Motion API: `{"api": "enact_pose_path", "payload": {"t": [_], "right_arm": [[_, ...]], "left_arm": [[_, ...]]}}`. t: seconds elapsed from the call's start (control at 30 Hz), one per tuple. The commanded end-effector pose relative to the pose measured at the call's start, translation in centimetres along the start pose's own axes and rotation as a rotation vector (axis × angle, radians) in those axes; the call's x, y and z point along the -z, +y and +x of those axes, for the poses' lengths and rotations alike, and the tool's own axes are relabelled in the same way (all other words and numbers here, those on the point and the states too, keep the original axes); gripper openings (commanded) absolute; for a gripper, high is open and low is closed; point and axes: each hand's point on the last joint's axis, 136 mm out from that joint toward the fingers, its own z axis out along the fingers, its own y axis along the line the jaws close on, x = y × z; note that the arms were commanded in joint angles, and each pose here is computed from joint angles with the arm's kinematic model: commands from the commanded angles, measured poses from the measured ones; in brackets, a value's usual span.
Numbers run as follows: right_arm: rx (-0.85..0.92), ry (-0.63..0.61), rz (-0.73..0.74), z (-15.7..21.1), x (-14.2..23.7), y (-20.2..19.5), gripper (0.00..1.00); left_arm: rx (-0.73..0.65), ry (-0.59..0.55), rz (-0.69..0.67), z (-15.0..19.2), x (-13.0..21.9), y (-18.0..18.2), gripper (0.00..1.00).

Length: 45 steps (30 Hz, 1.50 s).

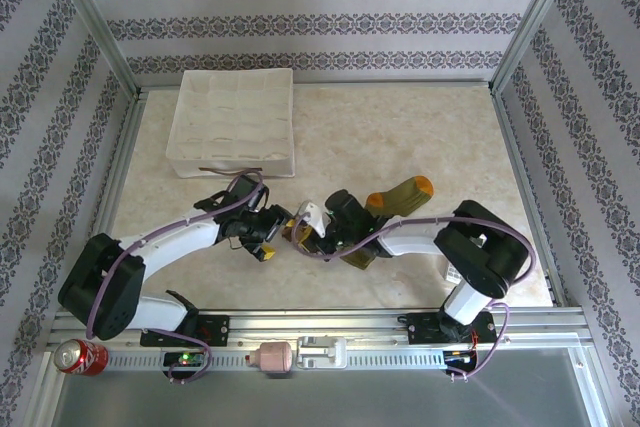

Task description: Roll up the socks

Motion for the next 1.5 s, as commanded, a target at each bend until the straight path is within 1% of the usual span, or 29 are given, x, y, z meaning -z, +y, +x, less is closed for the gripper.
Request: {"api": "enact_pose_path", "payload": {"t": [0.0,0.1,0.23,0.4,0.53,0.6,0.67,0.7,0.77,0.83,0.87,0.93,1.07,1.1,1.2,1.23,1.3,1.4,1.47], "right_arm": [[-0.258,0.194,-0.197,6.3,-0.4,2.2,0.0],[-0.353,0.202,-0.24,6.8,-0.6,1.5,0.0],[-0.498,0.183,-0.294,6.6,-0.5,0.1,0.0],[-0.577,0.17,-0.342,5.8,-0.4,-1.0,0.0],[-0.609,0.184,-0.368,5.4,-0.8,-1.0,0.0],[-0.616,0.187,-0.364,5.4,-1.0,-1.1,0.0],[-0.611,0.19,-0.352,5.3,-1.1,-1.2,0.01],[-0.6,0.191,-0.34,5.3,-1.2,-1.2,0.04],[-0.56,0.183,-0.314,4.9,-1.0,-1.1,0.12],[-0.496,0.18,-0.258,4.5,-0.8,-1.3,0.31],[-0.461,0.182,-0.23,4.3,-0.6,-1.4,0.36],[-0.359,0.153,-0.169,3.1,0.0,-1.3,0.42],[-0.143,0.03,-0.007,0.2,2.5,-1.2,0.47],[-0.081,-0.012,0.049,-0.5,3.4,-1.2,0.5],[0.072,-0.074,0.206,-1.4,5.4,-0.7,0.57],[0.119,-0.07,0.261,-1.2,5.8,-0.5,0.59],[0.201,-0.041,0.33,-0.4,5.9,0.2,0.61],[0.311,0.011,0.389,0.6,5.3,1.6,0.62],[0.378,0.032,0.429,0.5,4.7,2.3,0.62]], "left_arm": [[-0.032,-0.001,0.104,-0.2,-0.3,-2.3,0.78],[-0.05,0.002,0.147,-0.3,-1.0,-3.3,0.74],[-0.043,0.023,0.125,0.1,-2.4,-2.7,0.67],[-0.051,0.023,0.1,0.1,-3.4,-2.1,0.62],[-0.063,0.032,0.082,0.2,-5.1,-1.7,0.62],[-0.073,0.037,0.06,0.5,-6.1,-1.3,0.6],[-0.062,0.037,0.013,0.5,-6.9,0.0,0.49],[-0.044,0.039,-0.022,0.6,-7.3,1.1,0.41],[-0.018,0.054,-0.087,0.8,-7.5,2.9,0.29],[0.01,0.058,-0.22,1.1,-6.8,5.5,0.15],[0.011,0.056,-0.253,1.1,-6.5,6.1,0.12],[0.015,0.048,-0.293,1.2,-5.8,6.9,0.08],[0.01,0.046,-0.322,1.4,-4.8,6.8,0.06],[0.004,0.042,-0.328,1.4,-4.6,6.7,0.06],[-0.01,0.037,-0.343,1.4,-4.0,6.3,0.06],[-0.014,0.037,-0.345,1.4,-3.9,6.2,0.06],[-0.014,0.042,-0.35,1.5,-3.9,6.0,0.06],[-0.019,0.047,-0.355,1.5,-4.0,5.8,0.06],[-0.02,0.047,-0.354,1.5,-4.0,5.6,0.06]]}}
